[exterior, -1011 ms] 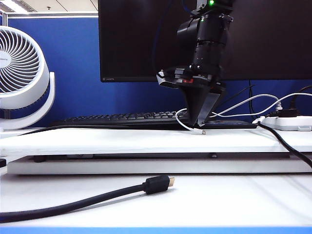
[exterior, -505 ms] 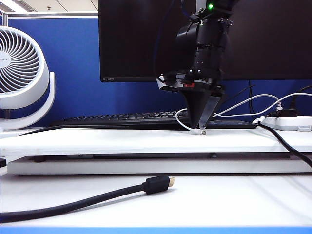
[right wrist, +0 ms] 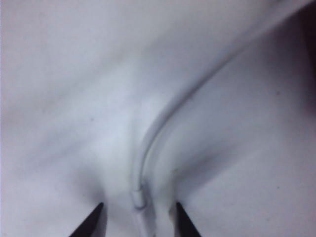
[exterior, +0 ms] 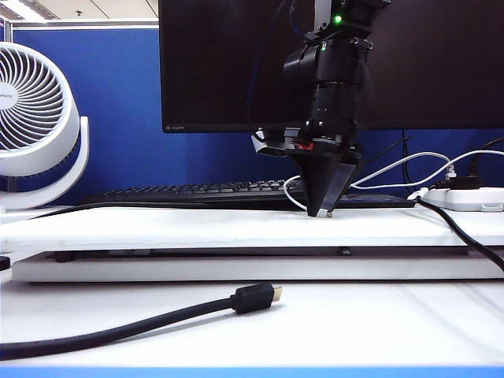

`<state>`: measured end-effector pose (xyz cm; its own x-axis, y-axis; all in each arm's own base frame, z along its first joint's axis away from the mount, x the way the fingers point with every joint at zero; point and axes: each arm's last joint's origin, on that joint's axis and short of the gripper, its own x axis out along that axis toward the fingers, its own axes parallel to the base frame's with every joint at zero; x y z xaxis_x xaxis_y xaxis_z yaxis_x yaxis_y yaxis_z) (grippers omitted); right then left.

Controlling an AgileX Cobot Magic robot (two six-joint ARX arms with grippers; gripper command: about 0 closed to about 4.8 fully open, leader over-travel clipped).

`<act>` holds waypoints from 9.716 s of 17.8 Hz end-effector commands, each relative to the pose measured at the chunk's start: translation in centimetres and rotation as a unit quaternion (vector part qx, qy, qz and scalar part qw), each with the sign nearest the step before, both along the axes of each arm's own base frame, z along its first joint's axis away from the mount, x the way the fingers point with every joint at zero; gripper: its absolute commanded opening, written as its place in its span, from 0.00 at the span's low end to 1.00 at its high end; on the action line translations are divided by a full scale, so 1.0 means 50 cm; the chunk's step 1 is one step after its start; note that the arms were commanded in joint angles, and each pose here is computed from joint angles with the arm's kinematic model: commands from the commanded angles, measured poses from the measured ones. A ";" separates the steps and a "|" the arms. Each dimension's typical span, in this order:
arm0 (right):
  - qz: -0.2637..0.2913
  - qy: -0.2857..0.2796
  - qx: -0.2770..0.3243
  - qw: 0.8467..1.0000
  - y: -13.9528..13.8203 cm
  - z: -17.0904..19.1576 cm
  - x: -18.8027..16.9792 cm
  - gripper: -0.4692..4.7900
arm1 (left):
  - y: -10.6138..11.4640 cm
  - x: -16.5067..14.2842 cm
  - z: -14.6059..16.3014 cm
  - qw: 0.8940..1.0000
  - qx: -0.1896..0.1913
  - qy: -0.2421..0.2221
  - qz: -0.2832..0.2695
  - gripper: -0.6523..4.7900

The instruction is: Pick up the Type-C charging cable and the charging base, insert one end of the Type-C charger into the corresponding slot on the base, and finally place the plugged-in charger back on the table.

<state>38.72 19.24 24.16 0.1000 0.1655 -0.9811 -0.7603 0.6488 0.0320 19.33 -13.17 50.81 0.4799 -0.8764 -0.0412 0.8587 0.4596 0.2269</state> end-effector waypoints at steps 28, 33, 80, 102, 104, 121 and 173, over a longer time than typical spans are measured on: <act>0.139 -0.109 0.493 0.852 -0.016 0.455 -0.136 0.09 | 0.016 -0.028 0.021 1.000 -0.015 -0.027 -0.003 0.11; 0.189 -0.229 0.525 0.798 -0.047 0.582 -0.197 0.09 | 0.030 -0.053 0.039 0.998 -0.031 -0.052 -0.007 0.11; 0.262 -0.135 0.690 0.661 -0.057 0.740 -0.291 0.09 | 0.008 -0.039 0.087 0.963 -0.191 0.053 -0.182 0.11; 0.261 -0.114 0.667 0.688 -0.048 0.712 -0.284 0.09 | 0.010 -0.043 0.098 0.957 -0.212 0.049 -0.194 0.11; 0.275 -0.139 0.660 0.686 -0.048 0.708 -0.283 0.09 | 0.010 -0.043 0.098 0.957 -0.214 0.048 -0.190 0.11; 0.191 -0.126 0.631 0.741 -0.047 0.669 -0.272 0.09 | 0.016 -0.055 0.117 0.951 -0.224 -0.020 -0.214 0.11; 0.239 -0.187 0.651 0.696 -0.096 0.731 -0.330 0.35 | -0.006 -0.021 0.072 0.966 -0.152 0.016 -0.207 0.11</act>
<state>22.51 14.53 60.45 -0.0601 0.9929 0.1028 -0.9909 -0.0718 0.1139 18.59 -13.65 54.02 0.0957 -0.9707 0.2204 0.9904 0.1150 0.0764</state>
